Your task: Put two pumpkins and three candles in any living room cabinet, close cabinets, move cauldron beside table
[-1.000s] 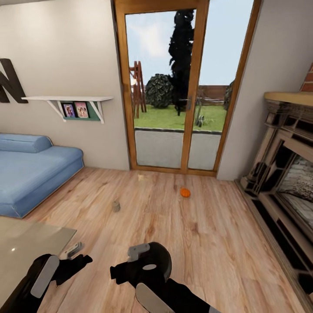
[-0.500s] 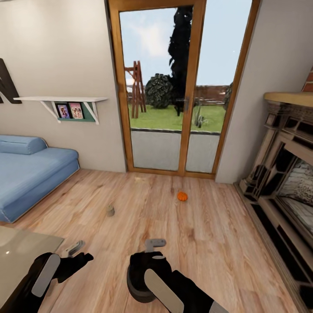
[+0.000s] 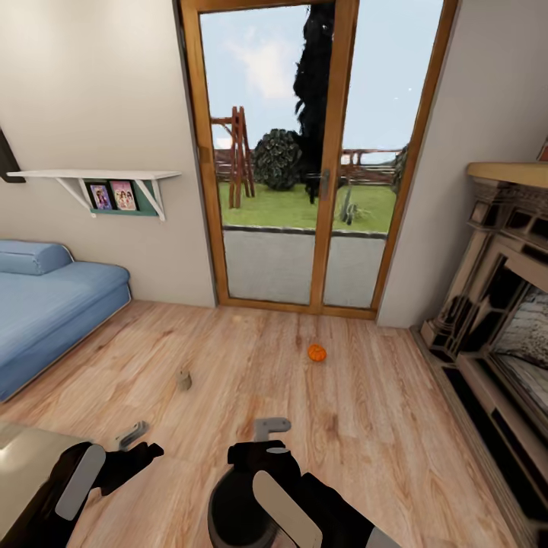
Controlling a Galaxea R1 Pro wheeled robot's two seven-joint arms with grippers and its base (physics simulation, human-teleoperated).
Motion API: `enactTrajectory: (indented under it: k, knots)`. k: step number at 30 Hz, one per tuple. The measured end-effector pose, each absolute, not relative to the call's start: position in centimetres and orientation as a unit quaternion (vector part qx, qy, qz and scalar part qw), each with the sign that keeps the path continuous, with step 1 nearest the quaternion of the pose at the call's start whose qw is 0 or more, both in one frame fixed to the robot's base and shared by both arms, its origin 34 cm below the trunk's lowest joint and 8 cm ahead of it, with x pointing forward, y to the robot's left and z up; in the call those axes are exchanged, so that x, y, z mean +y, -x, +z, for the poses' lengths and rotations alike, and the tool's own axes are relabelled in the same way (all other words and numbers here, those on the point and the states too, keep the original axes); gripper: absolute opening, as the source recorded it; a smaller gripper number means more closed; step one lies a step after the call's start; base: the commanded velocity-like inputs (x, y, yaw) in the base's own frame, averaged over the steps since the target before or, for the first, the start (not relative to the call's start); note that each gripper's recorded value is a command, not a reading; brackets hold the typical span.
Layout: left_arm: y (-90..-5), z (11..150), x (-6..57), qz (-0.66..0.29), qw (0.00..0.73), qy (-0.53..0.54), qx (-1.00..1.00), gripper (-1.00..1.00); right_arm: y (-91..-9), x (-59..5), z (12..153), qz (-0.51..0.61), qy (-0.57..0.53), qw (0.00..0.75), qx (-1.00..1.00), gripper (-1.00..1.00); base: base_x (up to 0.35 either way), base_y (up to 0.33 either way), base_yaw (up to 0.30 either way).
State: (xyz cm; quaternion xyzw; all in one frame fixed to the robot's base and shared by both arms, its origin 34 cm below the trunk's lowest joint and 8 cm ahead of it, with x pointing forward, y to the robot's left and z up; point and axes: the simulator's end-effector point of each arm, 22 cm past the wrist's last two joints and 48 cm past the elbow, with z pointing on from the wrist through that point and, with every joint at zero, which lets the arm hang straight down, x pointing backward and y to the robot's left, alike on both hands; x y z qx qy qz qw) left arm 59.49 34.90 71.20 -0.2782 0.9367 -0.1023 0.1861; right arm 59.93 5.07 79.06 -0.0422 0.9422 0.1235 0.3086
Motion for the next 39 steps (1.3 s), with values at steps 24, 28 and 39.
enactTrajectory:
  k: [24, 28, 39]
  knots:
    - [-59.54, 71.38, 34.9, -0.103, 0.188, 0.278, 0.936, 1.0, -59.94, 5.1, 79.25, 0.125, 0.042, 0.31, 0.942, 1.0, 0.144, 0.069, -0.03]
    - [-59.54, 71.37, 34.91, -0.103, 0.188, 0.278, 0.936, 1.0, -59.96, 5.08, 79.25, 0.124, 0.041, 0.31, 0.942, 1.0, 0.127, 0.104, 0.0]
    - [-59.55, 71.38, 34.7, -0.104, 0.187, 0.278, 0.936, 1.0, -59.94, 5.06, 79.24, 0.124, 0.041, 0.309, 0.942, 1.0, 0.205, 0.114, -0.015]
